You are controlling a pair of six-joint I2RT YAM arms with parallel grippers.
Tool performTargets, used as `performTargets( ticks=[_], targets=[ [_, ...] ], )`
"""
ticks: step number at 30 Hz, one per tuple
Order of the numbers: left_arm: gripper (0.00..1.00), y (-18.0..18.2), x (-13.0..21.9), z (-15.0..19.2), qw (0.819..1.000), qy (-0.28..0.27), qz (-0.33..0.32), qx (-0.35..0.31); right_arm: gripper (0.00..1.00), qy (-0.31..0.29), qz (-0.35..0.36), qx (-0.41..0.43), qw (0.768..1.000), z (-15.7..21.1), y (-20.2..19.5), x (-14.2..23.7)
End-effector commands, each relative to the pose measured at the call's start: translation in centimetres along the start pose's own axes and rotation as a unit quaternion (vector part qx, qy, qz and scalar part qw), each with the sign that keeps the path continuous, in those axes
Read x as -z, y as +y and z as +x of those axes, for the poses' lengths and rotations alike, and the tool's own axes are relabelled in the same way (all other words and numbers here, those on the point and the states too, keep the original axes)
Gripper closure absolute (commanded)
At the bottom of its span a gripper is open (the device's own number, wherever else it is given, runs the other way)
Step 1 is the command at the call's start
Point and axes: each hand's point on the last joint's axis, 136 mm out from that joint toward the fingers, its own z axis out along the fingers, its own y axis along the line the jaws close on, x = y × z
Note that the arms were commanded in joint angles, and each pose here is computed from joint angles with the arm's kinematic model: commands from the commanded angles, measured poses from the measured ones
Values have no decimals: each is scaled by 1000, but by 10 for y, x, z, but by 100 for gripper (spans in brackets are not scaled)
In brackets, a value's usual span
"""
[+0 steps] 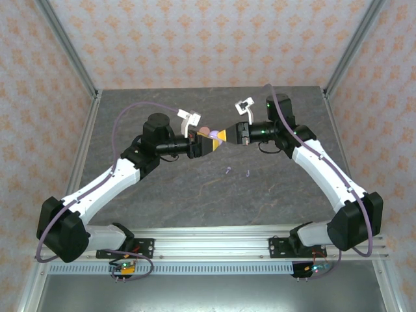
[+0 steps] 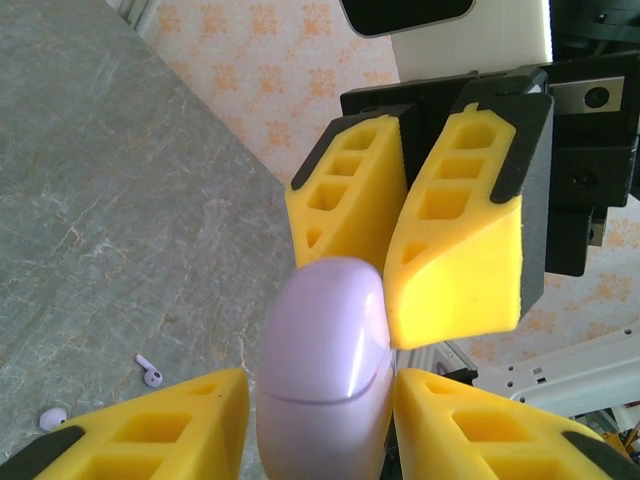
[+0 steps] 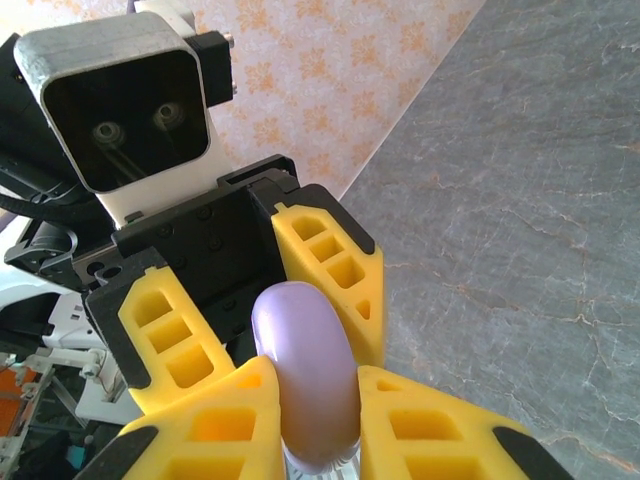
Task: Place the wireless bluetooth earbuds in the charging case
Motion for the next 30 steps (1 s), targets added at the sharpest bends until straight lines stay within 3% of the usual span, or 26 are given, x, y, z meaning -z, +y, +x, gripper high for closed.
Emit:
performTargets(
  ticks=[1, 10, 16, 17, 23, 26, 30],
  targets=[
    [60, -9, -1, -5, 1000, 1, 12, -18, 80, 2, -22, 33, 999, -3, 20, 3],
    [78, -7, -2, -3, 1000, 4, 9, -14, 79, 1, -13, 34, 999, -2, 19, 4],
    [82, 1, -1, -2, 999, 5, -20, -28, 58, -16, 28, 37, 999, -6, 14, 10],
    [83, 3, 0, -2, 999, 3, -29, -40, 52, -20, 41, 38, 998, -6, 13, 12],
    [86, 4, 2, 2, 984, -48, -44, -166, 45, -23, 81, 46, 995, 1, 16, 26],
    [85, -3, 0, 18, 969, -27, -21, -245, 43, -12, 82, 41, 996, 7, 19, 27],
    [87, 4, -3, 21, 958, -22, -36, -283, 41, 10, 91, 51, 995, 17, 23, 24]
  ],
)
